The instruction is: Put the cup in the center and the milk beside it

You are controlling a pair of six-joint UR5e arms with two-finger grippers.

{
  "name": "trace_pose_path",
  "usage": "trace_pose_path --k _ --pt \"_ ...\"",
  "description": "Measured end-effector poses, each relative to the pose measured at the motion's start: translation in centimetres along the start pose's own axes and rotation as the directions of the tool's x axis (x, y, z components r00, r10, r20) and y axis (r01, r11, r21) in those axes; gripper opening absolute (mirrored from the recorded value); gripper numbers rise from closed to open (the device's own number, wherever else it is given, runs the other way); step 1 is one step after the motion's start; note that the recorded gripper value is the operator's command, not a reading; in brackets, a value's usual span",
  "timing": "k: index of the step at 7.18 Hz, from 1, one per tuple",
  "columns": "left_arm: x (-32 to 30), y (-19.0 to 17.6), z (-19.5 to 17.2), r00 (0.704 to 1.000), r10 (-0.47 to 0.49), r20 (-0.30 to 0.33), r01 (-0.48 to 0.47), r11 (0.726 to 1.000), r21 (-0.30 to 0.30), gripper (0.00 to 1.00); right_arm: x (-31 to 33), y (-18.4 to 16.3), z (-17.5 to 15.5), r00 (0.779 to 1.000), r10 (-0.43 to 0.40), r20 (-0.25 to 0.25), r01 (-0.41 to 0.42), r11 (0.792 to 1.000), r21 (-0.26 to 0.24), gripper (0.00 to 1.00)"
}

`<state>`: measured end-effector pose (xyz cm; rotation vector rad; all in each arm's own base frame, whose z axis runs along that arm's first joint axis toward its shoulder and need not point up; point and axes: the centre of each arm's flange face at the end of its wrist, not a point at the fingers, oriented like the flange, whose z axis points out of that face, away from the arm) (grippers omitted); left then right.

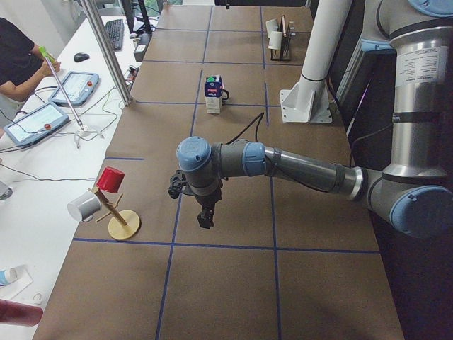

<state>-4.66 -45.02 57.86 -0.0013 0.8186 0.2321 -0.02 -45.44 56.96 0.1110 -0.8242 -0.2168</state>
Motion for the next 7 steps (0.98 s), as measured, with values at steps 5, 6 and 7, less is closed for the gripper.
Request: trace_pose_path --k 5,6,7 --pt "-0.3 -0.1 0.0 1.000 -0.003 0.008 0.003 1.000 -0.002 1.00 0.0 0.1 0.0 1.000 -0.003 -0.003 0.003 1.000 0.002 1.00" --pt "-0.9 -0.2 0.6 1.000 -0.015 0.006 0.015 1.000 -0.014 1.00 0.1 0.1 0.0 1.000 -0.002 -0.002 0.002 1.000 0.003 1.00" --pt "-1.2 -0.2 0.8 1.000 -0.020 0.004 0.020 1.000 -0.019 1.00 0.2 0.3 0.0 1.000 0.000 -0.001 0.000 1.000 0.001 1.00"
